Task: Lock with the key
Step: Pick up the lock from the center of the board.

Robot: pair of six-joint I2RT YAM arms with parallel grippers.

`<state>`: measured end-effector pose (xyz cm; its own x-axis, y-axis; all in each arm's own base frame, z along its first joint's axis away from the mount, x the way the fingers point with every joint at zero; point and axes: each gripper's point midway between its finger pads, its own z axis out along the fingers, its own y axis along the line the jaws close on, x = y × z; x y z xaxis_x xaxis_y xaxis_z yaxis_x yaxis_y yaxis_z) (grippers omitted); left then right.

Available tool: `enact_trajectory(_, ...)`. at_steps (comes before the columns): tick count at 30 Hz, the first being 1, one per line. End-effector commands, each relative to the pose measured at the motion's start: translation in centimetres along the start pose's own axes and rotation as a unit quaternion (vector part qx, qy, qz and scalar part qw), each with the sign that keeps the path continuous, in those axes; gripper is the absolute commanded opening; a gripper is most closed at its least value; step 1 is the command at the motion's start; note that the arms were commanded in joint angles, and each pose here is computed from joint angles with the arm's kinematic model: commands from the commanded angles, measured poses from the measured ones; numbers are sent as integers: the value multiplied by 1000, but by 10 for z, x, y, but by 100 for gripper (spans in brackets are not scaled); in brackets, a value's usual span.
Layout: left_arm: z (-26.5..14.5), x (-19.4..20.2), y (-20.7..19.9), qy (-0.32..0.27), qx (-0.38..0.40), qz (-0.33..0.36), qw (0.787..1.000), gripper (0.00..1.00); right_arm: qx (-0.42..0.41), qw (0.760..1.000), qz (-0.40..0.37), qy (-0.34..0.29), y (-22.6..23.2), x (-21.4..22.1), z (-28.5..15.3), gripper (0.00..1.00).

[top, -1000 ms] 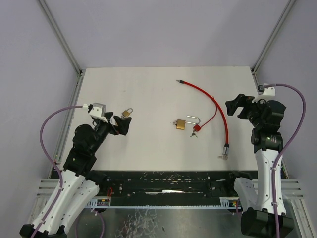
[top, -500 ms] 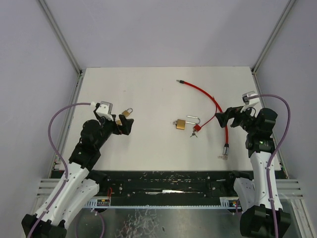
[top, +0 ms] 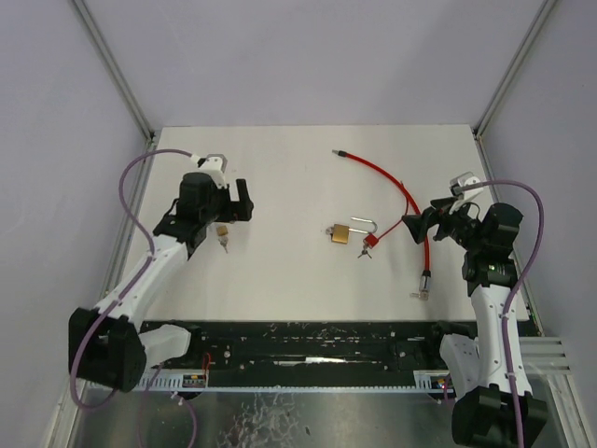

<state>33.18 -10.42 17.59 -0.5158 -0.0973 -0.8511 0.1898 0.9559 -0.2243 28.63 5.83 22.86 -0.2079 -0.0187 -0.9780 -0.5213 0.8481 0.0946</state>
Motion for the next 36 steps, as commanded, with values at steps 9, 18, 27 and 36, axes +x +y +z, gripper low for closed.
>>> enact_trajectory(9, 85, 28, 41, 206, -75, 75, 973, 94, -35, 998, -40, 32, 0, 1, 3, 99)
enact_trajectory(18, 117, 33, 59, 290, -62, 174, 939, 78, -23, 998, -26, 51, -8, 9, 7, 99)
enact_trajectory(27, 117, 44, 83, 307, 13, 161, 938, 75, -16, 998, -29, 45, -9, 7, 6, 99)
enact_trajectory(36, 123, 51, 88, 315, 47, 162, 934, 73, -14, 998, -27, 46, -10, 8, 7, 99)
